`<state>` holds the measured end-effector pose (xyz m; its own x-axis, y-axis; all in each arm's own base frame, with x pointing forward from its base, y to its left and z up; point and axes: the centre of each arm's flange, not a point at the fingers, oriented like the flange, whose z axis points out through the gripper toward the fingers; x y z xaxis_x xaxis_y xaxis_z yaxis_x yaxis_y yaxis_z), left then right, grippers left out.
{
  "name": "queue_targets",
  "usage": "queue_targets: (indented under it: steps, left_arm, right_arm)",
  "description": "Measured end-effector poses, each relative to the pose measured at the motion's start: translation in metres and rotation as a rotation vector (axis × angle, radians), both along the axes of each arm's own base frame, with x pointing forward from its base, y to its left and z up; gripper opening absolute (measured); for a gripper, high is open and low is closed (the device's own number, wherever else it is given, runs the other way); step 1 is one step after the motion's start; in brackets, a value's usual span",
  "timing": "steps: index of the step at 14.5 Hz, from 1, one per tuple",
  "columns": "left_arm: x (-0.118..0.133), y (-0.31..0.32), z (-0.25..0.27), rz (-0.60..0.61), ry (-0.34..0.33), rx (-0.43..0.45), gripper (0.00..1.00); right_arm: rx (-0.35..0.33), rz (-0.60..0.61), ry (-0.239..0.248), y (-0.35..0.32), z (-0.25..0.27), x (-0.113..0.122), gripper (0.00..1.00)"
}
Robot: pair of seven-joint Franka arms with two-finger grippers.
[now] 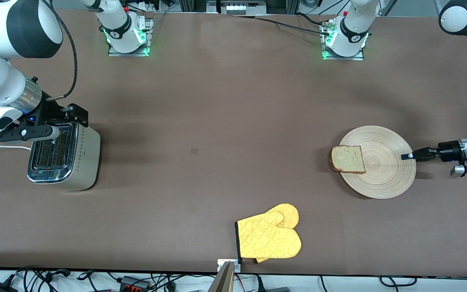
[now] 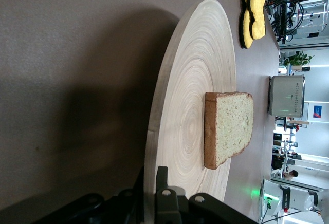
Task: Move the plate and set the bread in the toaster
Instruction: 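Slide the plate with the left gripper toward the table middle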
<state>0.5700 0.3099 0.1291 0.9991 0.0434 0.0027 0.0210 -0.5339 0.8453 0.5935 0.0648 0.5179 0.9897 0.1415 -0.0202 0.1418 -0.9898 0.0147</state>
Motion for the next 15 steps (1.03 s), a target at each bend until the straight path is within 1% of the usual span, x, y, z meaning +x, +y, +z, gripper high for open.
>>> queue_targets:
  steps: [4,5,6,8,9,13,15]
  left_arm:
    - [0.004,-0.004,0.002,-0.009,-0.006,-0.002,0.08]
    - [0.007,-0.011,0.003,-0.026,-0.008,-0.015,0.08]
    - [0.009,-0.024,0.005,-0.056,-0.004,-0.05,0.08]
    - [0.014,-0.054,0.011,-0.131,0.009,-0.129,0.08]
    - [0.02,-0.071,0.013,-0.163,0.009,-0.151,0.08]
    - [0.043,-0.145,0.016,-0.279,0.007,-0.19,0.08]
    - [0.051,-0.19,0.014,-0.315,0.021,-0.218,0.08]
  right_arm:
    - [-0.002,-0.006,0.007,-0.003,-0.004,0.001,1.0]
    - [-0.002,-0.007,0.008,-0.004,-0.004,0.001,1.0]
    - [-0.002,-0.007,0.009,-0.004,-0.004,0.001,1.0]
    - [-0.002,-0.008,0.01,-0.004,-0.004,0.001,1.0]
    - [-0.003,-0.008,0.01,-0.004,-0.004,0.001,1.0]
    - [-0.003,-0.009,0.012,-0.005,-0.005,0.001,1.0]
    - [-0.003,-0.011,0.013,-0.006,-0.005,0.001,1.0]
